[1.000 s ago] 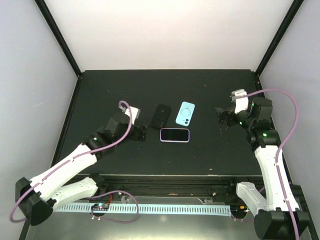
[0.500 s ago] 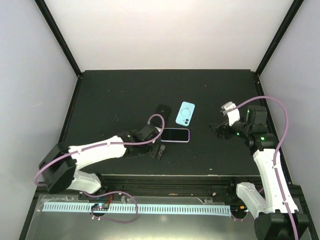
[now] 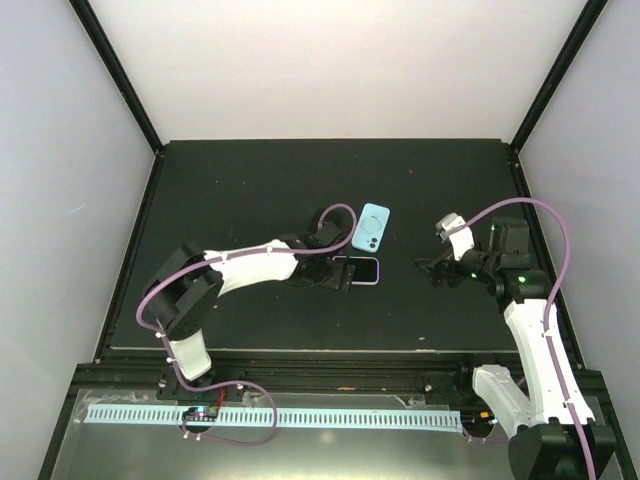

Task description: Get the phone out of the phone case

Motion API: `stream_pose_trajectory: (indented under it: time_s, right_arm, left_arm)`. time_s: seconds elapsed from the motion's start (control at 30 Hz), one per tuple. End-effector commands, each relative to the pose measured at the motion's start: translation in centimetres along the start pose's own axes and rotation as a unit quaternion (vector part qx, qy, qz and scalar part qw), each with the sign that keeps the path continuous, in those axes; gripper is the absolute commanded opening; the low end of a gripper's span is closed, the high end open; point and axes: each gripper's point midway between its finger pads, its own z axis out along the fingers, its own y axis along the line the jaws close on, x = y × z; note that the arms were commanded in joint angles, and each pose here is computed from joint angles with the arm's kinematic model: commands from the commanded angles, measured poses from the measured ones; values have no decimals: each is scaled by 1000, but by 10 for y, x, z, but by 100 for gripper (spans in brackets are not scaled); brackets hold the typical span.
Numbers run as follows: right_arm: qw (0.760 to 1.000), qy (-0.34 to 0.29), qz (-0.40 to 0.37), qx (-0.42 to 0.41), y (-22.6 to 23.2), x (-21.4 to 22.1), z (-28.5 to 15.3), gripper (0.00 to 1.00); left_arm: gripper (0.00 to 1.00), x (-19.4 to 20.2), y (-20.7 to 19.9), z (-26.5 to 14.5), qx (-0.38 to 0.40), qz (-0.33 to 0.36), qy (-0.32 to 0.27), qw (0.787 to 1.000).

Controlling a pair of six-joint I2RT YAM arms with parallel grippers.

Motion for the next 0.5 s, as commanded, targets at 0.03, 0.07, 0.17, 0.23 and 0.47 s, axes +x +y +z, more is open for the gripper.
stream_pose_trajectory:
  time_s: [0.03, 0.07, 0.17, 0.23, 0.47]
  right_arm:
    - [1000, -7, -15, -14, 6, -1, 2, 93]
    - [1000, -7, -15, -14, 6, -1, 2, 93]
    - [1000, -7, -16, -14, 6, 0, 3, 93]
    - [1000, -6, -16, -17, 6, 0, 3, 93]
    - [1000, -5, -16, -16, 5, 0, 4, 93]
  left_arm:
    - [99, -35, 6, 5, 2, -46, -10, 999]
    - [99, -39, 9, 7, 1, -51, -10, 999]
    - [91, -52, 9, 10, 12, -53, -15, 998]
    - [86, -56, 7, 10, 17, -51, -23, 998]
    - [83, -66, 18, 21, -6, -56, -18, 998]
